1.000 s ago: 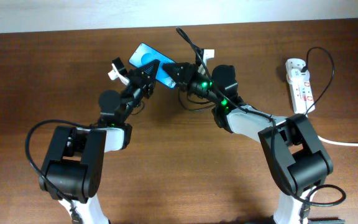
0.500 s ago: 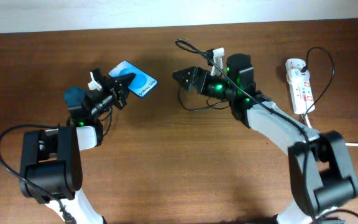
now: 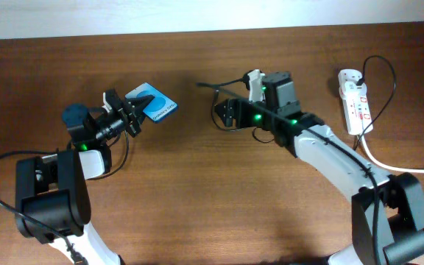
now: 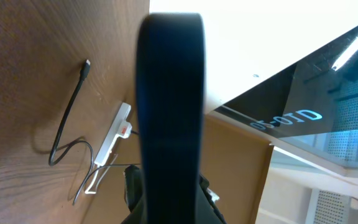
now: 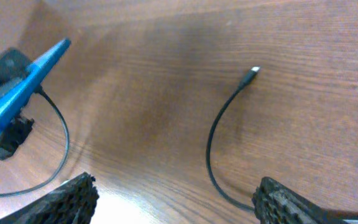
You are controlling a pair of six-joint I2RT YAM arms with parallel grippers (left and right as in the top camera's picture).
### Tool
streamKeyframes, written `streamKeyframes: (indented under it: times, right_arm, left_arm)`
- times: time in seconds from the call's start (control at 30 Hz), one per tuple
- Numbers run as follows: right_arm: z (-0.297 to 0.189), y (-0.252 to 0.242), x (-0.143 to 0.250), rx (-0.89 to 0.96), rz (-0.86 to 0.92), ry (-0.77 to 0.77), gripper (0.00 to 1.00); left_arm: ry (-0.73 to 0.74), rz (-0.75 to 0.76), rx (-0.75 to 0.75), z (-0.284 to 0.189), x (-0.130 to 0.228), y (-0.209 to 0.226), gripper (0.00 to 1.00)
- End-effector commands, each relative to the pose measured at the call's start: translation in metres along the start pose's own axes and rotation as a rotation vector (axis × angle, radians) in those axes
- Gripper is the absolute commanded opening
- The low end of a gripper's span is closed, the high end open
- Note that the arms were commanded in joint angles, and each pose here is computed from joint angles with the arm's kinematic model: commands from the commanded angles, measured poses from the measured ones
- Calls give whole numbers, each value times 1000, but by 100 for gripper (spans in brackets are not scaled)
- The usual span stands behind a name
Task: Plug charger to phone and switch on socket
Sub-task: 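Move the right gripper to the black cable's USB-C end and grasp it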
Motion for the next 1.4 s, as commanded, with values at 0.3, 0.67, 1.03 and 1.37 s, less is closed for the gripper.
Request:
streamKeyframes:
  times: [0.3,0.67,1.03,1.37]
  right_arm:
    - [74,-19,-44,402,-77,21,68]
    - [144,-51,-18,407,-25,34,59]
    - [93,-55,-49,402,77,188,4]
    - [-87,21,-31,-476,7,524,4]
  left_arm:
    - [-36,71,28,-24,-20,-14,0]
    - [12,120,26,-23,-12,-14,0]
    - [13,166,12,-23,-12,-9,0]
    - [238,324,5,91,11,-16,0]
Point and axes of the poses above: each gripper's point midway between its finger pads, its own z axis out along the fingers, its own y axis along the line the jaws close on, x = y × z, the point moved 1 cm from there along -z, back along the fingers, and after that the axes turned 8 degrees about z, right-handed, at the moved point
